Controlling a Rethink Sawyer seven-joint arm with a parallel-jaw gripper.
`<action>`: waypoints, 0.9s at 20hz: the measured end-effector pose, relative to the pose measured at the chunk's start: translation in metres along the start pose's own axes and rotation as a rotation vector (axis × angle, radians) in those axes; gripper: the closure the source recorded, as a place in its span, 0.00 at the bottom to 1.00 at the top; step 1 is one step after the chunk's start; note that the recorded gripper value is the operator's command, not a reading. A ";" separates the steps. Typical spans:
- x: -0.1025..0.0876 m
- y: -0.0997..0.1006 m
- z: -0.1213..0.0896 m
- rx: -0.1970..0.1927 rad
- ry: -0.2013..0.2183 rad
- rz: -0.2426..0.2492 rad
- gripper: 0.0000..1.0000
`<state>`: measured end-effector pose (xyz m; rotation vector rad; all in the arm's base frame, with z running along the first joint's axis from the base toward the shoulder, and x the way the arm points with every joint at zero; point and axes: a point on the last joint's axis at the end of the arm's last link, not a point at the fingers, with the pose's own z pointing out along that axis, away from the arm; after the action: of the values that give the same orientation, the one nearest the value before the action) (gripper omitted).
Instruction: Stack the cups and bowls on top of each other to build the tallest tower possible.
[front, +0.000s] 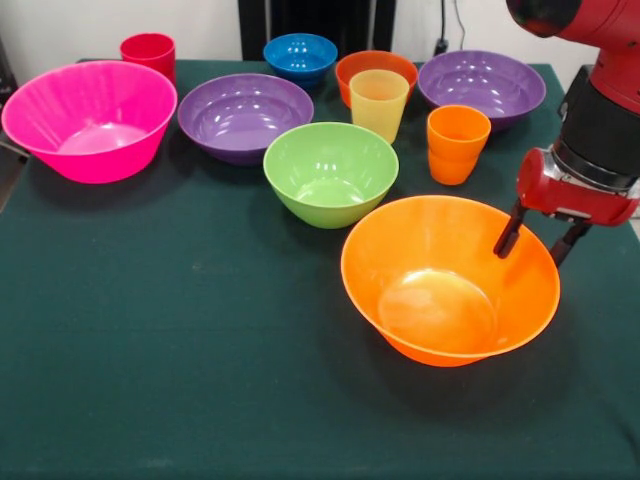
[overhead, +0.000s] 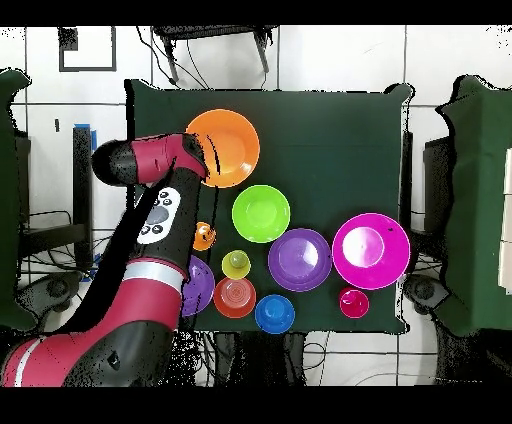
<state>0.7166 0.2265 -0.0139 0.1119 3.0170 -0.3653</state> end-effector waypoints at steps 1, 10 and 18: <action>0.000 0.000 0.000 0.000 0.000 0.000 0.00; -0.001 0.001 -0.001 -0.002 -0.001 0.002 0.00; -0.002 0.003 -0.003 -0.015 0.001 0.015 0.00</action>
<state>0.7190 0.2299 -0.0119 0.1336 3.0175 -0.3416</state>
